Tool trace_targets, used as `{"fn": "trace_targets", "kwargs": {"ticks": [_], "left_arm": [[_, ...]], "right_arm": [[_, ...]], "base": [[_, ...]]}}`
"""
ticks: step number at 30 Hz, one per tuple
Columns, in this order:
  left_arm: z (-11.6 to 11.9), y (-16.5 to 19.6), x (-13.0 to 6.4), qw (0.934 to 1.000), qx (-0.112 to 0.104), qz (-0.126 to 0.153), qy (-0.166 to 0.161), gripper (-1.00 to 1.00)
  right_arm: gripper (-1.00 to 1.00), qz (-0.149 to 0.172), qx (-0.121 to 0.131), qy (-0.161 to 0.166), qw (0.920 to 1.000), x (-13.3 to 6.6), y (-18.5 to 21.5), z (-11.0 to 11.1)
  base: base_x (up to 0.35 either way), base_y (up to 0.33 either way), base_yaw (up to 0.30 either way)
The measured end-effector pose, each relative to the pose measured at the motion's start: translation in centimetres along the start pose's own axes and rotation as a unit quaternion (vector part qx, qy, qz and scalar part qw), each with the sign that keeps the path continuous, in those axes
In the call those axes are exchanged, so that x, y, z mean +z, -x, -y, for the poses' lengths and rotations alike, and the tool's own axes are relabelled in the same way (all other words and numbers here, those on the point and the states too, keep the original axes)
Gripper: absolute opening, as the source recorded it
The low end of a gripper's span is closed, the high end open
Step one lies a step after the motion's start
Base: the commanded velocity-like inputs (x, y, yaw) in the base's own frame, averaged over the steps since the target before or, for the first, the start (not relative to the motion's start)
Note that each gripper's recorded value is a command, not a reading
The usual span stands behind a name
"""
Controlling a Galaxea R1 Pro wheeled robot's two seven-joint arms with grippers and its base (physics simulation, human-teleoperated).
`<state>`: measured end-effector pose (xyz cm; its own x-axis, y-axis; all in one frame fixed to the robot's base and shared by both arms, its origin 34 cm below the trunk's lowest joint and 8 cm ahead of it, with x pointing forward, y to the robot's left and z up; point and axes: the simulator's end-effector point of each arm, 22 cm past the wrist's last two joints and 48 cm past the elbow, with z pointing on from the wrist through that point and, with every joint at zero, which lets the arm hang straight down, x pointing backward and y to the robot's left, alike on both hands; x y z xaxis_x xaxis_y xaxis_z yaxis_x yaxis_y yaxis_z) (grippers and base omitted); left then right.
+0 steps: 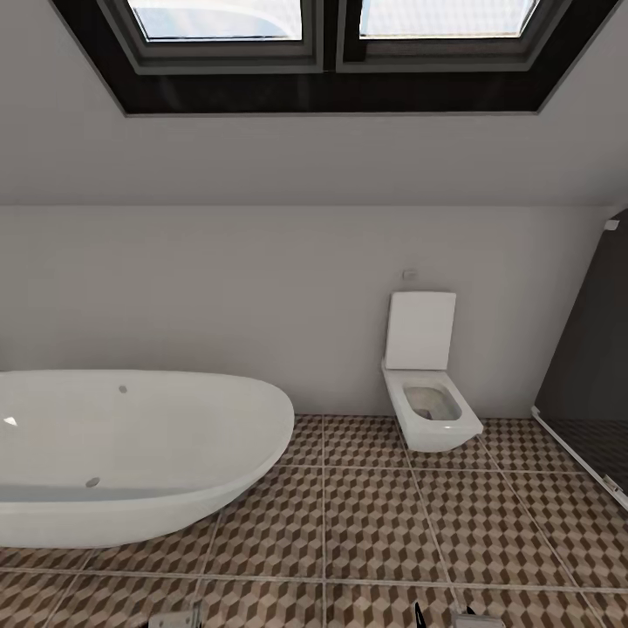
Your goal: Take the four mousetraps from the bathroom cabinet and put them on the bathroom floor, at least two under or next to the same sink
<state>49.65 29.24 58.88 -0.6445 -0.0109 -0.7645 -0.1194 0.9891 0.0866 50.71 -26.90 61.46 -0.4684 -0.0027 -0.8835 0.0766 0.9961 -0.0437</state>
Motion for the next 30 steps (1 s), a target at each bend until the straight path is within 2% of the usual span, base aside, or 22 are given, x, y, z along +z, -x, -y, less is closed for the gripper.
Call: {"fn": "trace_targets", "kwargs": {"ticks": [10,30], "left_arm": [[0.06,-0.32,-0.04,1.0000,0.000,-0.003,0.000,1.00],[0.16,-0.77,-0.07,1.0000,0.000,-0.008,-0.001,1.00]], "right_arm": [[1.00,0.000,0.000,0.003,1.0000,-0.01,0.00,-0.14],[1.00,0.000,0.000,0.003,1.0000,-0.01,0.00,-0.17]], "base": [[0.000,0.000,-0.087],[0.000,0.000,-0.274]]}}
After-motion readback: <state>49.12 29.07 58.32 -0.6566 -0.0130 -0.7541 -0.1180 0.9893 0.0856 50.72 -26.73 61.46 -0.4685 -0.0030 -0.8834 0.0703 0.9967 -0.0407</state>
